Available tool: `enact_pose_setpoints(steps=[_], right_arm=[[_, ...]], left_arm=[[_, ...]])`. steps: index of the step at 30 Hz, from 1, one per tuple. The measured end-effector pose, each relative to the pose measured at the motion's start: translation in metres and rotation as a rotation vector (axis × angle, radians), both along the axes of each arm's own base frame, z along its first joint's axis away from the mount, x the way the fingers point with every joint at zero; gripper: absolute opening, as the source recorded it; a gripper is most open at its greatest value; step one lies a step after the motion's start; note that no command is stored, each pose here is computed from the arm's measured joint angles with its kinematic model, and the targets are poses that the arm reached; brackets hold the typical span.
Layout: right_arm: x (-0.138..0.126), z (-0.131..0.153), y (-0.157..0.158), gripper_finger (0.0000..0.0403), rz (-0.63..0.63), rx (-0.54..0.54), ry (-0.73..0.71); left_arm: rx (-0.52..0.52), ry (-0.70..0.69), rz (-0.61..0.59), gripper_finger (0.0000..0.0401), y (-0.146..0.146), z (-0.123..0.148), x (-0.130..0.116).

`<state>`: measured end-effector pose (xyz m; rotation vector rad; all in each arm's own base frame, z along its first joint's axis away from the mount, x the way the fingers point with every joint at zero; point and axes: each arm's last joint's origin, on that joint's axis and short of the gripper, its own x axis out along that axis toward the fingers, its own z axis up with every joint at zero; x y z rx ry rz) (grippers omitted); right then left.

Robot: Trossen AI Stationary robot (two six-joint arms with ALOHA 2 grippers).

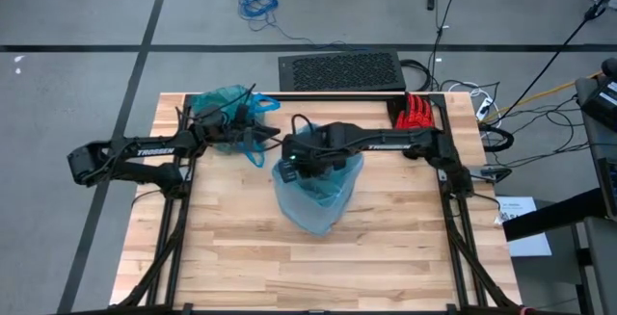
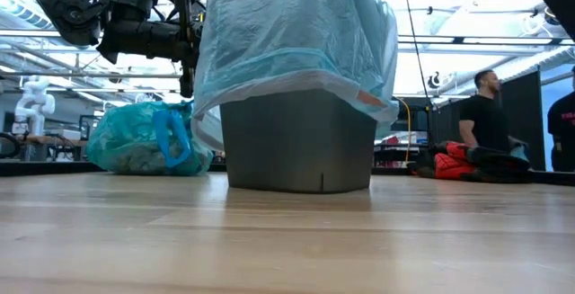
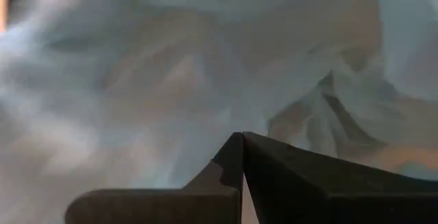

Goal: Place trash/remove bag and relplace
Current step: Insert the new blue trash bag into the trash bin

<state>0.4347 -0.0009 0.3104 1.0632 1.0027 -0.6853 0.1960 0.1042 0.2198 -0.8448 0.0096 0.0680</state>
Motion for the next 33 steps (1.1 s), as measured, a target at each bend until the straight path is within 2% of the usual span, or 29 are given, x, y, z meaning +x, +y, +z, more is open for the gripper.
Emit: enact_pose_setpoints(steps=[5, 11, 14, 23, 26, 33], right_arm=[[0.015, -0.031, -0.009, 0.0, -0.056, -0.012, 0.067], [0.025, -0.056, -0.011, 0.0, -0.035, 0.002, 0.117], [0.024, -0.052, -0.01, 0.0, -0.041, 0.008, 0.105], [0.008, -0.012, -0.01, 0.0, -0.125, 0.006, 0.006], [0.006, -0.014, -0.011, 0.0, -0.129, -0.025, 0.031], [0.015, -0.037, -0.013, 0.0, -0.106, -0.046, 0.094]], left_arm=[[-0.001, 0.0, 0.0, 0.0, 0.0, 0.0, 0.0], [-0.002, 0.0, -0.001, 0.0, 0.0, 0.0, 0.0], [-0.001, -0.001, -0.007, 0.0, 0.0, 0.0, 0.0], [0.001, -0.002, -0.017, 0.0, -0.001, 0.0, 0.0], [0.001, -0.002, -0.018, 0.0, -0.001, 0.0, 0.0], [0.002, -0.002, -0.02, 0.0, -0.001, 0.0, 0.0]])
